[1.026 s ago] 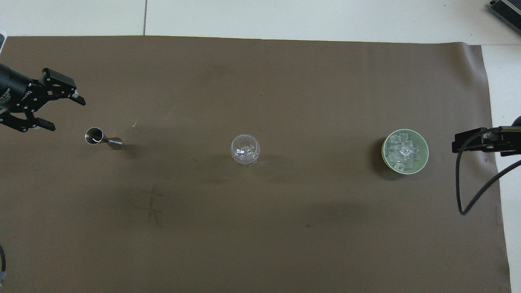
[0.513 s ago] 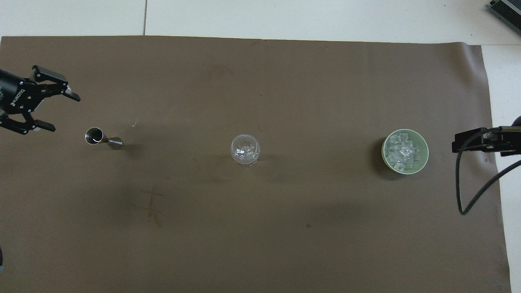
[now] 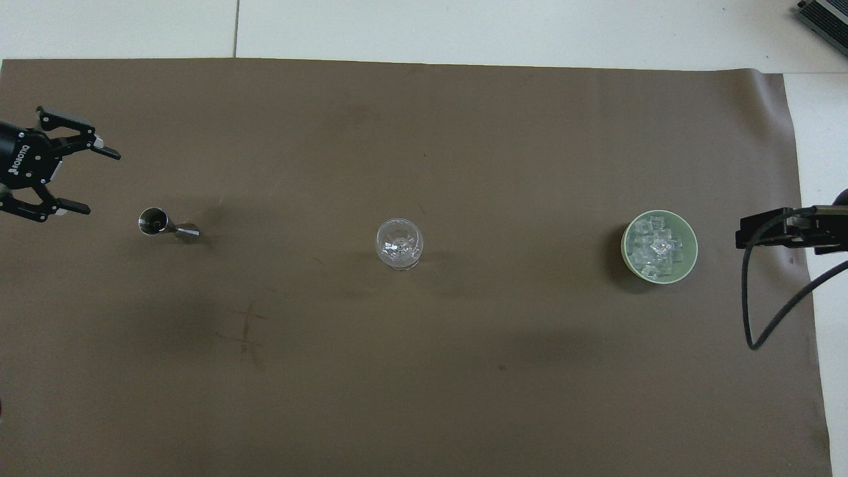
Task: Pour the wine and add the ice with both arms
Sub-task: 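Open the left gripper and move it toward the silver bottle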
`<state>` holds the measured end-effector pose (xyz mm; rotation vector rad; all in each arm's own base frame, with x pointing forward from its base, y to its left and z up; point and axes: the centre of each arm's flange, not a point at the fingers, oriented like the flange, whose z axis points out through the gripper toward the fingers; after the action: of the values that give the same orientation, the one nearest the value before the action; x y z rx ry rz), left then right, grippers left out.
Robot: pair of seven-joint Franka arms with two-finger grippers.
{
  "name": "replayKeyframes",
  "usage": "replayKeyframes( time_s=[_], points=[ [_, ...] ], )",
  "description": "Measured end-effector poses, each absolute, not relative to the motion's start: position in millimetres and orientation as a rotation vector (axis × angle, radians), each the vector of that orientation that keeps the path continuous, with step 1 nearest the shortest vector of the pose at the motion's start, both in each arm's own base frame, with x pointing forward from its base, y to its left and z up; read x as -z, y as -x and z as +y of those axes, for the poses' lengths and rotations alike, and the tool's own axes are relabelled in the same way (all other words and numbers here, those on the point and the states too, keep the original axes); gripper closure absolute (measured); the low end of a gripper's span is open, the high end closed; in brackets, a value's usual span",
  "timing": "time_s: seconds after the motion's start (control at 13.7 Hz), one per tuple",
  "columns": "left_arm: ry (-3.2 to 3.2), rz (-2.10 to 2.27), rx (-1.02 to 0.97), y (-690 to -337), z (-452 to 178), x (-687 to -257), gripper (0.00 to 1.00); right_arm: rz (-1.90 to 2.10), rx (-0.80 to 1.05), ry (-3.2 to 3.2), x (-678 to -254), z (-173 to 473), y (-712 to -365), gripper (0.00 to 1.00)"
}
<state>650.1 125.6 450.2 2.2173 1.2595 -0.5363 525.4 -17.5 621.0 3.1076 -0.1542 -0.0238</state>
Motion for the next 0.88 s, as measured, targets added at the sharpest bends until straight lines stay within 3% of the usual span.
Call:
replayKeyframes(
  time_s=[0.88],
  points=[
    [-1.997,1.460,0.634,-644.0,144.6,-377.2,0.00,-0.154,0.024,-3.108,-621.0,-17.5,-525.4,0.00]
  ],
)
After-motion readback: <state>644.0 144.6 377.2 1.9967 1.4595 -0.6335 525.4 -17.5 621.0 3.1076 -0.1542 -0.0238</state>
